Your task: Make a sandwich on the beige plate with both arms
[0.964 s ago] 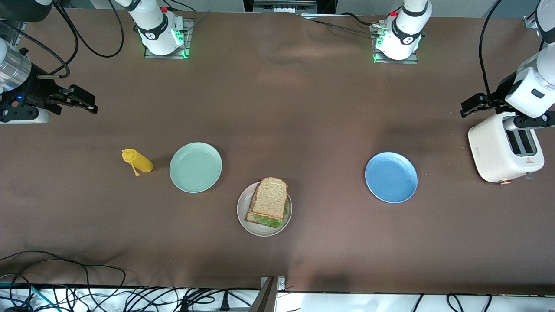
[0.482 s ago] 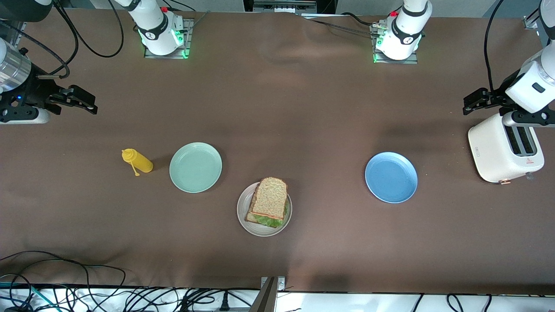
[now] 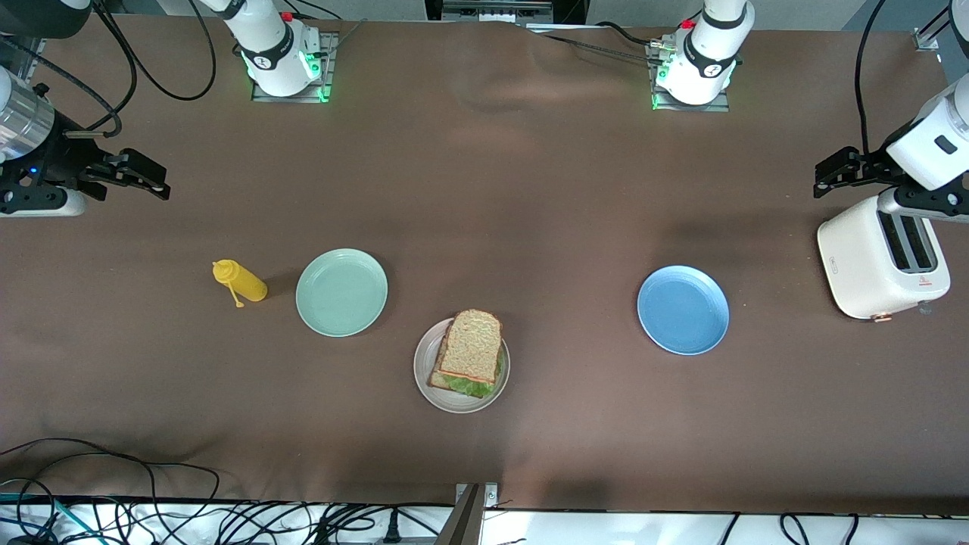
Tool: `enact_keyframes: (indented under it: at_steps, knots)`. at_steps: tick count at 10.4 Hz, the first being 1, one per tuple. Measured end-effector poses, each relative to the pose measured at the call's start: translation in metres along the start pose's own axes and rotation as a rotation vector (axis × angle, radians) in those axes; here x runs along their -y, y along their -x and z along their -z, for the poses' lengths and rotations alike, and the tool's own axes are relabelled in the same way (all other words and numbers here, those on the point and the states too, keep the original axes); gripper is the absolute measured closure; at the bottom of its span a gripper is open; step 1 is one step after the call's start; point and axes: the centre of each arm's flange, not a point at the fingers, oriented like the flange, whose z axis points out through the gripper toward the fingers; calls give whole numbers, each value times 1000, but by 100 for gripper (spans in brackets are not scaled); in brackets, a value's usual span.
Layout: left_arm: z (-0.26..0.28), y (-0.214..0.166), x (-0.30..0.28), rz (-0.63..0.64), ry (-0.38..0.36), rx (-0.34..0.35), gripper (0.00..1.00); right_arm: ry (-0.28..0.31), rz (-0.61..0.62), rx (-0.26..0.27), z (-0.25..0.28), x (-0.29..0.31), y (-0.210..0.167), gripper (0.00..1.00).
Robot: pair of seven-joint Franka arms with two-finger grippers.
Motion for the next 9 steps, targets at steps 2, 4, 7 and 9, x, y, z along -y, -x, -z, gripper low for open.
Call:
enact_keyframes:
  at_steps: [2, 4, 7, 9]
  knots:
    - [13, -2, -8, -23, -6, -26, 0, 0, 0, 0, 0, 0, 0, 0]
    - [19, -4, -18, -40, -9, -39, 0, 0, 0, 0, 0, 0, 0, 0]
    - [19, -4, -18, -42, -9, -39, 0, 0, 0, 0, 0, 0, 0, 0]
    - [19, -4, -18, -42, -9, -39, 0, 0, 0, 0, 0, 0, 0, 0]
